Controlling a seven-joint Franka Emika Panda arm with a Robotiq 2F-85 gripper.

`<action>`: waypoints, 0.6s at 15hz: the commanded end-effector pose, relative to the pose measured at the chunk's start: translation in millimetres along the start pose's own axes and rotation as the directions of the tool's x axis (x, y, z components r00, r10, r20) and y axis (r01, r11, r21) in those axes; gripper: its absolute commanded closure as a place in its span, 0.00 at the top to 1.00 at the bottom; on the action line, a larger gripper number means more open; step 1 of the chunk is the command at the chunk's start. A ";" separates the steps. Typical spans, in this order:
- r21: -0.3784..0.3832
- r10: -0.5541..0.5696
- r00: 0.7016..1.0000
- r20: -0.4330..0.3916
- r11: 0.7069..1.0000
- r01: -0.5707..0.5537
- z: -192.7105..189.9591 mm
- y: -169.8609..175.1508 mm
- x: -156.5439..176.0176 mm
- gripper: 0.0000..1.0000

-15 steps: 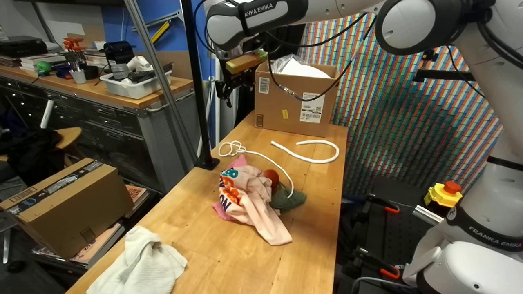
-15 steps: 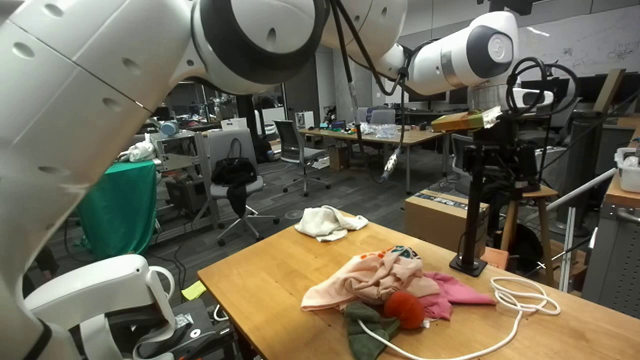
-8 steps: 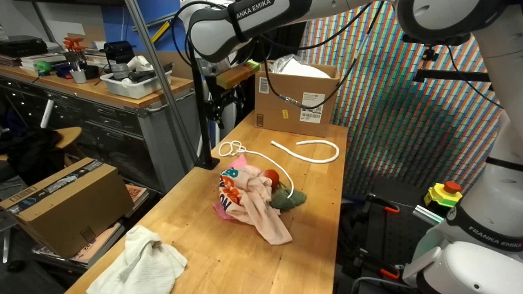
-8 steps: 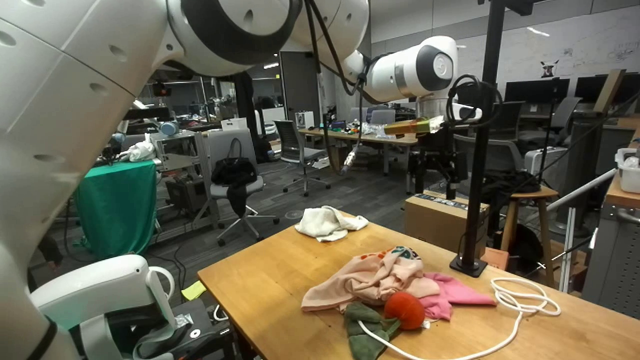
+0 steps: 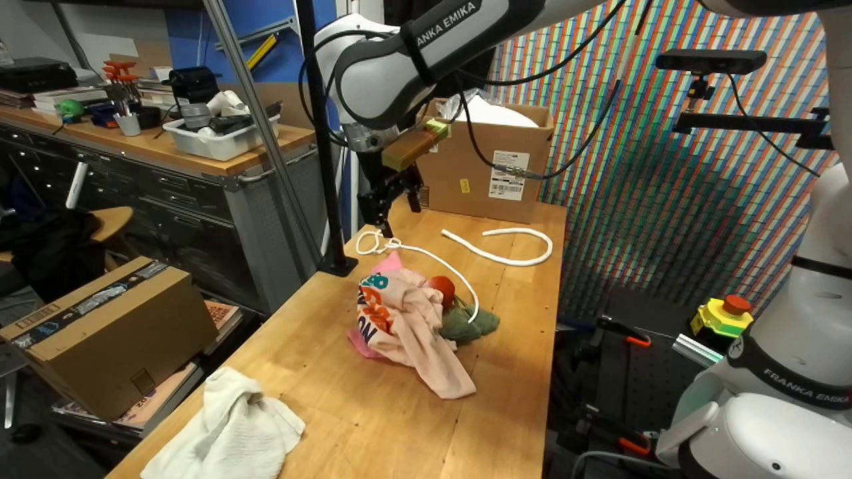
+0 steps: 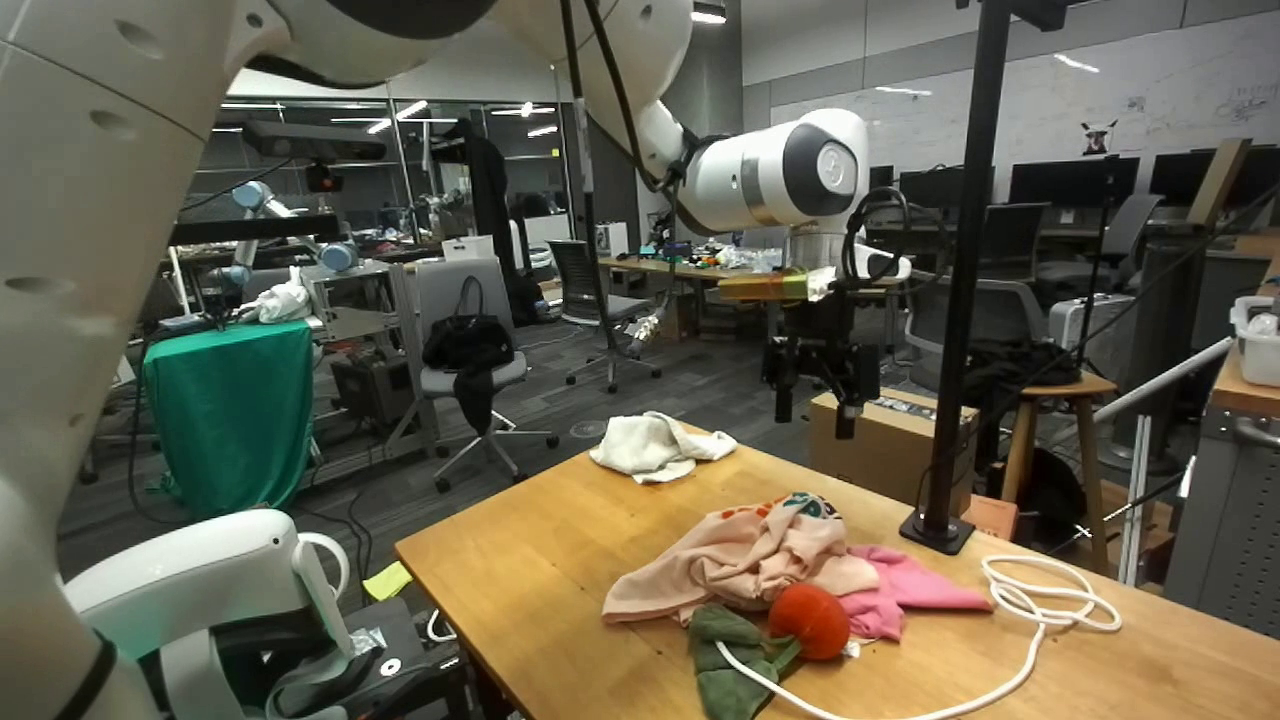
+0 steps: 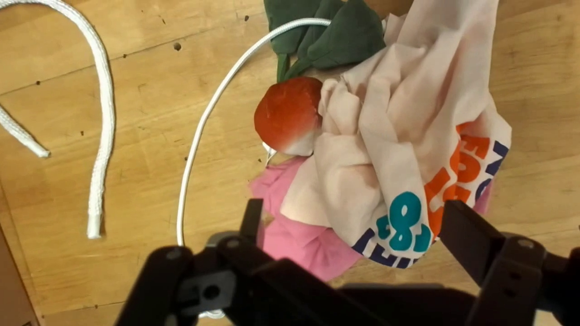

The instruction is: Move the white towel to the right front corner, then move it to the left back corner, then move the rope to the right back corner, then move the peach shirt to the left front corner, then move the pink shirt away from you, then move the turnip plushie closer to you

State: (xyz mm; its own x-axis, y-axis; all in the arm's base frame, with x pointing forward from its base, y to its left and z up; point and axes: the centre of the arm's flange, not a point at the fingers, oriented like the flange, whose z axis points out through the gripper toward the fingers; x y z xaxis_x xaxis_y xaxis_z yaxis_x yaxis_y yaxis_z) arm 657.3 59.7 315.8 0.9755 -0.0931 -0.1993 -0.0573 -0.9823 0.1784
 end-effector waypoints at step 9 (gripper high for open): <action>0.059 -0.121 0.977 -0.175 0.989 0.133 67.0 30.9 -89.8 1.00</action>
State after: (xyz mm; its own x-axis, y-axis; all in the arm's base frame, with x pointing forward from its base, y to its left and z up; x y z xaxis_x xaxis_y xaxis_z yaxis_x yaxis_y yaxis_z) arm 585.8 18.4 275.1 0.9952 0.0051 -0.0982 0.0165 -0.9932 0.1152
